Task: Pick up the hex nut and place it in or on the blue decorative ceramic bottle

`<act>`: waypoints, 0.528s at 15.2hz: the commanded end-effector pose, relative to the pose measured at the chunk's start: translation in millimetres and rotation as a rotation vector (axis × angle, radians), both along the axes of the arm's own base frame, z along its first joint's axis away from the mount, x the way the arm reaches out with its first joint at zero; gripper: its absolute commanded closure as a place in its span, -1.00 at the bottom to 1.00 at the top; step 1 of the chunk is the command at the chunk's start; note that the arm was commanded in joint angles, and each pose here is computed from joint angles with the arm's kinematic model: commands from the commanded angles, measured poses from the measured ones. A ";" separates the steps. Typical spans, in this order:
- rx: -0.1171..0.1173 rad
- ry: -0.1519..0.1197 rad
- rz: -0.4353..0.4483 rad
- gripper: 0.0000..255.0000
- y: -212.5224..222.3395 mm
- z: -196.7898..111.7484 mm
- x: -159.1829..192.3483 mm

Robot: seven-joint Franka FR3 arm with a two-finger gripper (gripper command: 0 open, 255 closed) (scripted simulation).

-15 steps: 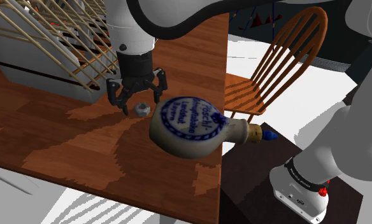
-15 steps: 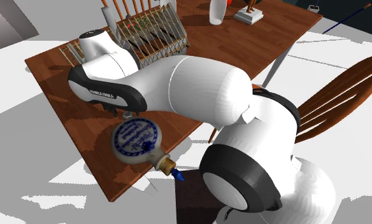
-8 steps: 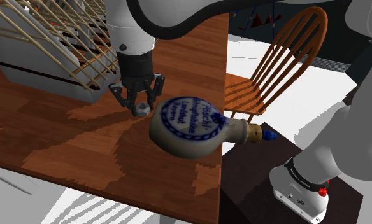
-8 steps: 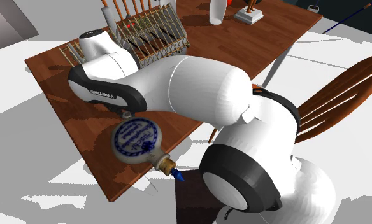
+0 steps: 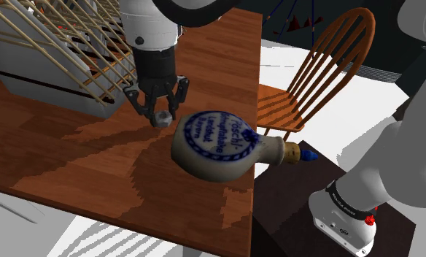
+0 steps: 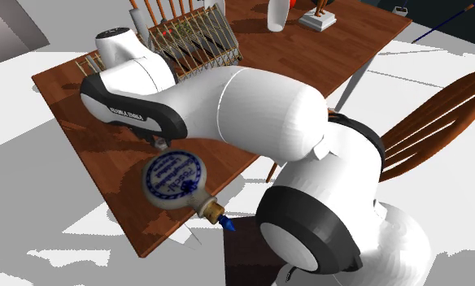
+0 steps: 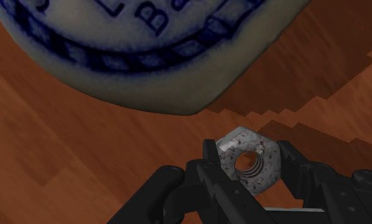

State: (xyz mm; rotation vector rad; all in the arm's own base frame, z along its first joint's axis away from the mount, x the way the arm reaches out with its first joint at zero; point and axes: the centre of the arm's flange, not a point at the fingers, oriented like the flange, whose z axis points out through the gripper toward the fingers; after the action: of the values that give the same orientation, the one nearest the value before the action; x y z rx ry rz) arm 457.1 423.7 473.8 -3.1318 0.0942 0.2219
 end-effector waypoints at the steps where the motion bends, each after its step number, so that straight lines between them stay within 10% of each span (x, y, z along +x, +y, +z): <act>1: 0.000 0.000 0.000 1.00 1.3 10.3 -0.9; 8: 0.000 0.000 0.000 1.00 1.3 47.3 -0.9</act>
State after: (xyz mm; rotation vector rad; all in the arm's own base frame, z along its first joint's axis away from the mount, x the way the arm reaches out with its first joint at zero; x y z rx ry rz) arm 457.2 425.9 515.7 -3.1318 0.0942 0.2215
